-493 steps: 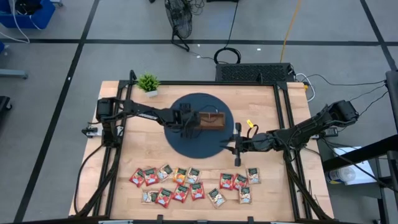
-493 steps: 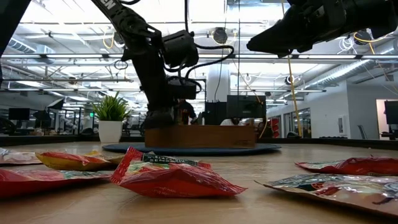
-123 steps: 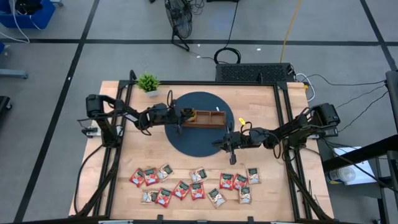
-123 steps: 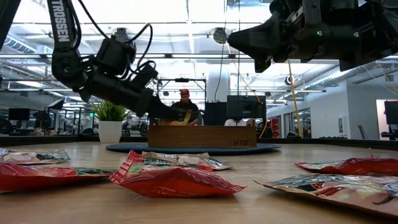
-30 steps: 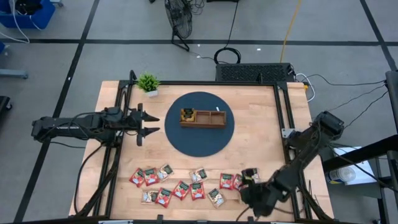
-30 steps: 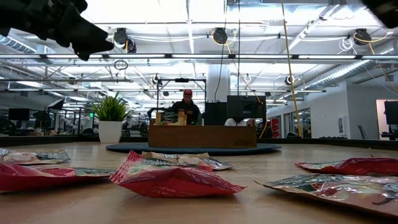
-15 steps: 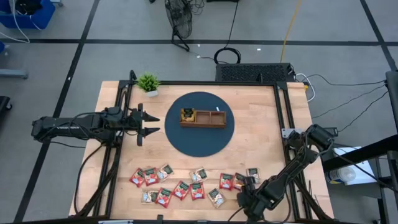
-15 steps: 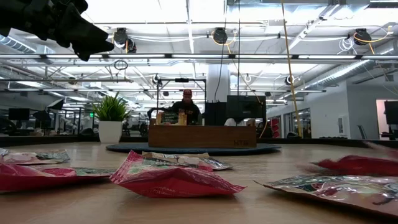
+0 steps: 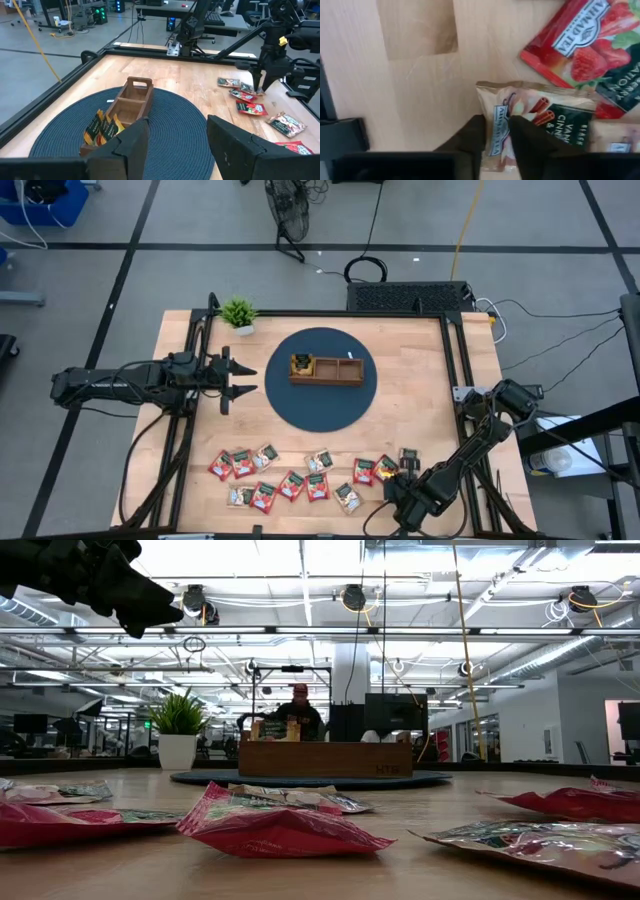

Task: Pick & Place Tea
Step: Put the brown tea bag into the right section of the wooden organizer

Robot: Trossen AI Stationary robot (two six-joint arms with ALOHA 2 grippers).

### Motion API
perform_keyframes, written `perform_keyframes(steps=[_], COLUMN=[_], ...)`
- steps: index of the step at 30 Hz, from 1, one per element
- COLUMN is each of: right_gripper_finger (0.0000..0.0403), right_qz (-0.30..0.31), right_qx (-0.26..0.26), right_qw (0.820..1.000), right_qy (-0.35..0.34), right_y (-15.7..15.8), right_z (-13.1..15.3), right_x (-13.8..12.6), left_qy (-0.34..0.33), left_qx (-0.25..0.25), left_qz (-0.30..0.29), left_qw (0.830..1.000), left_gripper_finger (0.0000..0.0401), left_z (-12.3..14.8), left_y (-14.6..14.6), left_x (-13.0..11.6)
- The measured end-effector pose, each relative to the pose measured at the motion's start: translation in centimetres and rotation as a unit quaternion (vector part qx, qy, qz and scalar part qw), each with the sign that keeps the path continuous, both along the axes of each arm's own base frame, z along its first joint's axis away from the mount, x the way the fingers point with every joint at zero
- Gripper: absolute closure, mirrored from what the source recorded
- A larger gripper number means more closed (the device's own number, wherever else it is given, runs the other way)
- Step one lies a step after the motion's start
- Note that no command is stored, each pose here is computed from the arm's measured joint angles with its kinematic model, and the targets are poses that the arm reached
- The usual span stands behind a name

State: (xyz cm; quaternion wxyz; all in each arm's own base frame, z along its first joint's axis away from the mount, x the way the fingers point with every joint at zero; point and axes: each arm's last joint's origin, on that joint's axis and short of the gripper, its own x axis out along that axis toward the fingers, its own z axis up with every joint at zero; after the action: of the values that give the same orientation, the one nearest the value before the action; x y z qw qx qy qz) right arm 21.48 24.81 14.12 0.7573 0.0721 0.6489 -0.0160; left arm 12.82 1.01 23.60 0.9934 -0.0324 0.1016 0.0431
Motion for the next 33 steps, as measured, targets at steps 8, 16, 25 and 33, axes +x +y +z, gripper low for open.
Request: perform_keyframes(steps=[8, 16, 25, 33], right_gripper_finger=[0.0397, 0.0400, 0.0402, 0.0402], right_qz=[0.017, 0.102, 0.246, 0.285], right_qx=[0.021, -0.111, -0.429, -0.585], right_qw=[0.999, 0.980, 0.841, 0.737], right_qy=[-0.045, -0.133, -0.218, -0.184], right_y=[2.0, 2.2, -1.0, -5.6], right_z=[2.6, 6.0, 5.2, 1.5], right_x=[0.9, 1.7, 3.8, 6.7], left_qy=[0.000, 0.000, 0.000, 0.000], left_qx=[0.000, 0.000, 0.000, 0.010], left_qz=[0.000, 0.000, 0.000, -0.002], left_qw=[1.000, 1.000, 1.000, 1.000], left_gripper_finger=[0.0199, 0.0199, 0.0199, 0.0199], left_z=[0.0, 0.0, 0.0, 0.0], left_y=[0.0, 0.0, 0.0, 0.0], left_x=[0.0, 0.0, 0.0, 0.0])
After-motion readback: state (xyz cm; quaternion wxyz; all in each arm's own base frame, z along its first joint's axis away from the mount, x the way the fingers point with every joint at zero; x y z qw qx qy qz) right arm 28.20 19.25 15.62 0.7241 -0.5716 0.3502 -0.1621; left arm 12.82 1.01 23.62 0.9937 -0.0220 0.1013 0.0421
